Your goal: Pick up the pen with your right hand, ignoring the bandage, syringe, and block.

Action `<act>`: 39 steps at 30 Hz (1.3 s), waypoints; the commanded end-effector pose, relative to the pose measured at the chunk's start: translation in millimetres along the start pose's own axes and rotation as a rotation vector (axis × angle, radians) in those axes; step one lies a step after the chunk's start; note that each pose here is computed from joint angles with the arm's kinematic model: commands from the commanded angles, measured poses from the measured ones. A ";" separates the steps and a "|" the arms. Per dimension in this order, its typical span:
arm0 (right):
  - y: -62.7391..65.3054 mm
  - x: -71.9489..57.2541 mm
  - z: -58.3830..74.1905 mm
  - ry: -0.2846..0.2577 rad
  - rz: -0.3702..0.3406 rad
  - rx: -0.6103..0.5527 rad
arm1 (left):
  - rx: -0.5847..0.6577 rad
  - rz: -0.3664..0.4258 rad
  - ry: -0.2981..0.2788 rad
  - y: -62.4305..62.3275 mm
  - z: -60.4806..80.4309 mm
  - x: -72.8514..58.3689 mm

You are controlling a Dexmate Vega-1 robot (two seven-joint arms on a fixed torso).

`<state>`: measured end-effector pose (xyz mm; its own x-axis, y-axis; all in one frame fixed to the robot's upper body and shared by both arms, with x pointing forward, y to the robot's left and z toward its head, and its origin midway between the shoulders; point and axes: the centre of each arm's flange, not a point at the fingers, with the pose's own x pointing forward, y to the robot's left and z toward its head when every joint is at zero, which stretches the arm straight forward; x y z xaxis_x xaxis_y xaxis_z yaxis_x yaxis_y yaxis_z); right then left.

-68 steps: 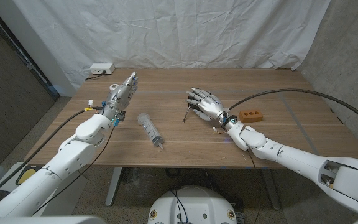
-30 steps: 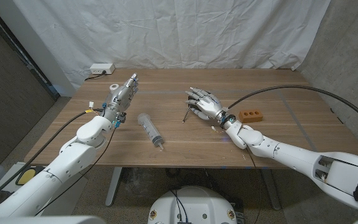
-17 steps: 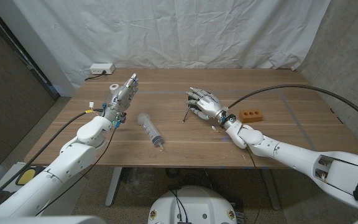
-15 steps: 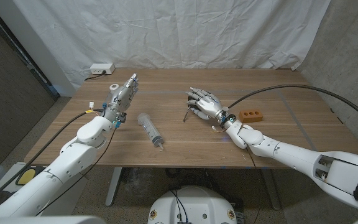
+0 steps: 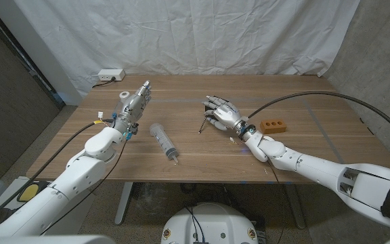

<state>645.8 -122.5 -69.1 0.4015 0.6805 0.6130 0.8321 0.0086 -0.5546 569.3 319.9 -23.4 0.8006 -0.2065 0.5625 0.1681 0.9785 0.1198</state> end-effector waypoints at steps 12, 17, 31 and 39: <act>-0.4 -2.0 -2.7 0.008 -0.020 0.015 | 0.001 -0.014 0.012 -2.0 -1.0 3.1; -3.6 -2.5 -4.3 0.010 -0.024 0.018 | -0.002 -0.022 0.015 -3.3 -2.6 5.7; -15.7 -1.3 -5.2 0.022 -0.033 0.029 | -0.005 -0.026 0.010 -1.7 -4.1 9.2; -21.3 0.6 -5.5 0.028 -0.042 0.037 | 0.000 -0.026 0.008 -1.3 -1.8 9.8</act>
<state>637.1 -127.1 -60.7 0.3834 0.6654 0.6405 0.8336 0.0493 -0.5502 578.0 316.6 -22.5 0.8054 -0.2291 0.5466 0.1879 0.9734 0.1312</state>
